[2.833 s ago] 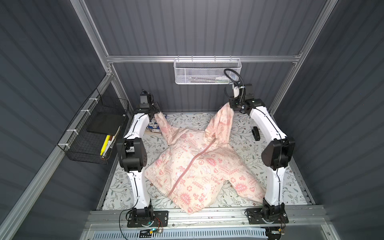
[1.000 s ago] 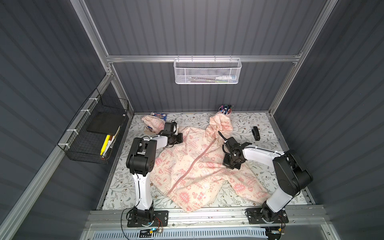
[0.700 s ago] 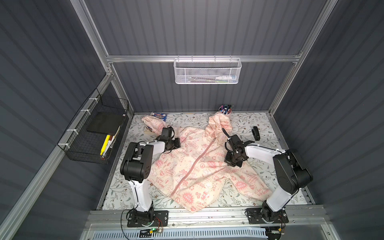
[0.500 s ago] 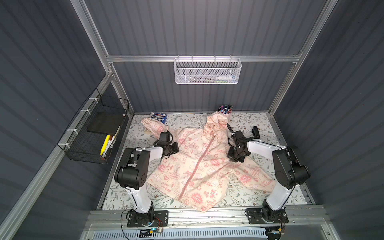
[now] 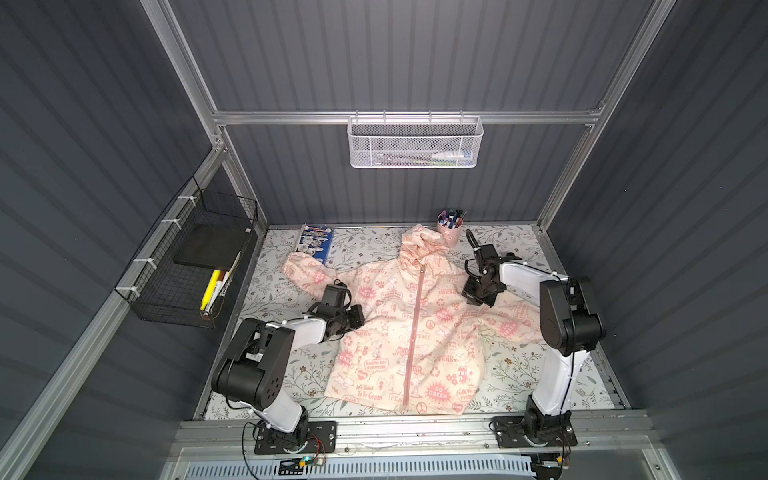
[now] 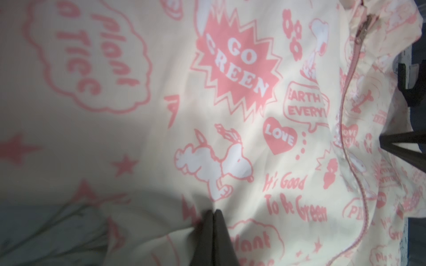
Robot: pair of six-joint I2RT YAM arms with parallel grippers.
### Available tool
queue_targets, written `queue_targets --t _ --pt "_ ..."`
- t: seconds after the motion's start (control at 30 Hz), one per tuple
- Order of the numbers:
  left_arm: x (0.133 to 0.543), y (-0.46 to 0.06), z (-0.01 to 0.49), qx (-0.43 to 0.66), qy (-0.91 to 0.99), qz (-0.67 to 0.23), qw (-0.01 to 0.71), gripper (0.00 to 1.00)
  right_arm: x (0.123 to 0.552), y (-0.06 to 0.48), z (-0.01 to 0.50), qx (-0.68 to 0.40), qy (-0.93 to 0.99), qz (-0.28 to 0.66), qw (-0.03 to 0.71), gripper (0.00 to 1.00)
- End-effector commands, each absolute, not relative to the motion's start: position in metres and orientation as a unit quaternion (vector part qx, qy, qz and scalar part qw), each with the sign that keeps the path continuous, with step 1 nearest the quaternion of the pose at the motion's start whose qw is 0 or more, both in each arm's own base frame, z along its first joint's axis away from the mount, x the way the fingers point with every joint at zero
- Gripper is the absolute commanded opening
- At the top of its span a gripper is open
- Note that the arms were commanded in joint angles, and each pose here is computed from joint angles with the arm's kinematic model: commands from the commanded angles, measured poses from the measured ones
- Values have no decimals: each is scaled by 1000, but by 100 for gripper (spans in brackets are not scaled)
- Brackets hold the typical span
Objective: Unzip the jacket
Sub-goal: Flatten out the jacket at the center of the board.
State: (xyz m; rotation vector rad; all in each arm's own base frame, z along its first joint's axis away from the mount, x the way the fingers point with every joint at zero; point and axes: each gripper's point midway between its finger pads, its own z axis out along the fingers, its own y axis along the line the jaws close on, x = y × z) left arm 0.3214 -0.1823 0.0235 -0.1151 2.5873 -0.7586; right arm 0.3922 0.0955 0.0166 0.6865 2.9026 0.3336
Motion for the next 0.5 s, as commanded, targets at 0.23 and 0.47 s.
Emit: queue_targets --t 0.23,0.47 --pt "381 -197 64 -42 929 -271 247 4 423 126 10 149 967 200 45 0" --pt "428 -183 64 -42 928 -250 273 9 419 156 0 112 973 199 25 0"
